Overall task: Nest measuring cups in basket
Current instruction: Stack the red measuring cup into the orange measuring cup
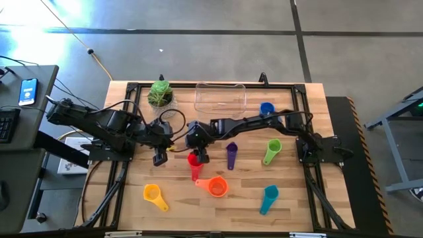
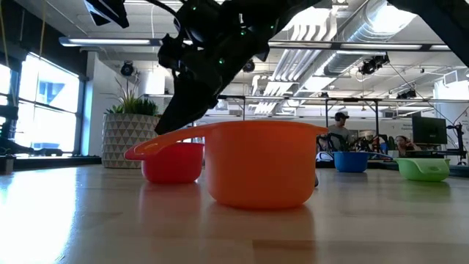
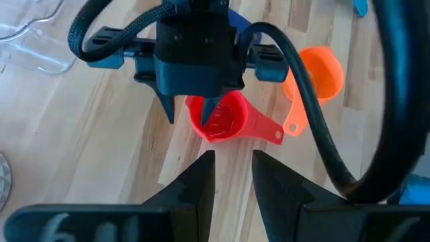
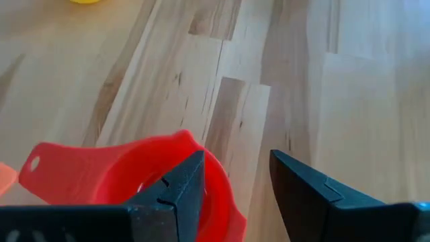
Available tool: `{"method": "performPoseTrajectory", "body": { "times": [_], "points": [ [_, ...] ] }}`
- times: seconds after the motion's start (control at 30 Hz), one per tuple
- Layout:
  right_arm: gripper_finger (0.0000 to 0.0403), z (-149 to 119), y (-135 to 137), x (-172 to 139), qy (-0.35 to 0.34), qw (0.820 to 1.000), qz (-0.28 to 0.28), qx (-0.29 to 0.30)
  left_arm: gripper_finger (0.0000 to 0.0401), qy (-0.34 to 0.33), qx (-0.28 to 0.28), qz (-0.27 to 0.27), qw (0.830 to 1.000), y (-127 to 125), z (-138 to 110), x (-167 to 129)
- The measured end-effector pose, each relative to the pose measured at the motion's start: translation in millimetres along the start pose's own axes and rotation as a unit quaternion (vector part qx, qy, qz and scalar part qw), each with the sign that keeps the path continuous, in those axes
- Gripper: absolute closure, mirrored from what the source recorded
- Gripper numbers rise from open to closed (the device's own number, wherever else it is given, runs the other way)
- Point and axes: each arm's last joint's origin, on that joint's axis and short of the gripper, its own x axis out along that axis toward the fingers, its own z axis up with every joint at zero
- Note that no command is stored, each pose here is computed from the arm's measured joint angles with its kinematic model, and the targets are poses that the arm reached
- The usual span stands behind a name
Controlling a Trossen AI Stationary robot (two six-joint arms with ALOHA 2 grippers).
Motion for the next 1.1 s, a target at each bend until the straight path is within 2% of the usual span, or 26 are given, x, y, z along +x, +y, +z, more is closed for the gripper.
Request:
{"method": "performPoseTrajectory", "body": {
  "times": [0.27,0.5,0.63,0.93,1.1],
  "points": [
    [0.0243,-9.8,6.9,8.3,0.040,0.999,0.012,-0.022,0.0311,0.000,-0.006,0.000,1.000,0.0,0.0,0.1],
    [0.0247,-11.8,8.1,8.8,0.054,0.998,-0.003,-0.027,0.0311,-0.006,-0.006,0.011,1.000,0.6,0.3,0.1],
    [0.0276,-13.2,8.0,8.6,0.061,0.998,-0.003,-0.023,0.0311,-0.007,-0.006,0.015,1.000,0.8,0.4,0.1],
    [0.0372,-13.7,8.4,8.5,0.064,0.998,-0.004,-0.002,0.0311,-0.007,-0.003,0.016,1.000,1.0,0.2,0.1],
    [0.0385,-13.6,7.2,7.9,0.068,0.997,-0.027,0.019,0.0311,-0.006,0.011,0.016,1.000,1.0,0.2,0.1]
  ]
}}
